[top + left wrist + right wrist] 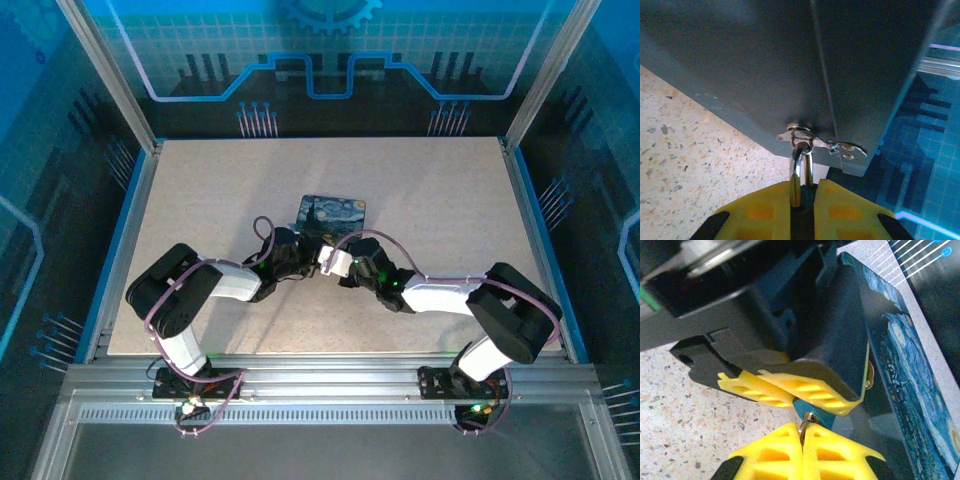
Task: Unlock the padlock with the key
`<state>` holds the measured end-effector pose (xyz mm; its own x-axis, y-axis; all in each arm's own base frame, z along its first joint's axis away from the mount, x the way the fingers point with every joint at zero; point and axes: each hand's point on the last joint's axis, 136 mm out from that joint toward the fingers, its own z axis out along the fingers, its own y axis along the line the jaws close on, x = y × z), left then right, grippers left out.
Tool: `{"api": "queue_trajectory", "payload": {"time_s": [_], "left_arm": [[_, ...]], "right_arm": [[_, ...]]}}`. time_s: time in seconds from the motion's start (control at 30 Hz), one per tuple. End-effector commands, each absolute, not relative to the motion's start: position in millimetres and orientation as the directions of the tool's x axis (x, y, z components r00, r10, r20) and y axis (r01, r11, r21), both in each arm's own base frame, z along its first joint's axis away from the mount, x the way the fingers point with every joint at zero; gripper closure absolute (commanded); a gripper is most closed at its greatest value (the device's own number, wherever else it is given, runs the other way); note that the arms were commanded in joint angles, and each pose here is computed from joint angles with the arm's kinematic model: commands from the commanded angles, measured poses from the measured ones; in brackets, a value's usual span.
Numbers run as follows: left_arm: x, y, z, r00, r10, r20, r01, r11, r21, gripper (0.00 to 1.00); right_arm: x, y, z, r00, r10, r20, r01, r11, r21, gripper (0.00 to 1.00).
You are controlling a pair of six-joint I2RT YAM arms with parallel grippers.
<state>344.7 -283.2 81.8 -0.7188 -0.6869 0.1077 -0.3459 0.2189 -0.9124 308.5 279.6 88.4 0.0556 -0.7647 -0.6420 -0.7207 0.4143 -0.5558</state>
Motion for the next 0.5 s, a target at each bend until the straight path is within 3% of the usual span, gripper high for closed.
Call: {"api": "queue_trajectory", "payload": {"time_s": [0.0, 0.23, 0.47], "left_arm": [[341, -294, 94, -0.748, -0.653, 0.122, -0.319, 0.192, -0.928, 1.0], [340, -293, 91, -0.747, -0.654, 0.121, -0.324, 0.199, -0.925, 1.0], [338, -294, 86, -0.746, -0.654, 0.12, -0.33, 0.207, -0.921, 1.0]], "right_arm": [[318, 301, 115, -0.037, -0.6, -0.799, -0.715, 0.575, -0.398, 1.0], [320, 310, 110, -0.211, -0.424, -0.881, -0.705, 0.69, -0.163, 1.0], [317, 312, 108, -0.43, -0.201, -0.88, -0.656, 0.739, 0.152, 1.0]]}}
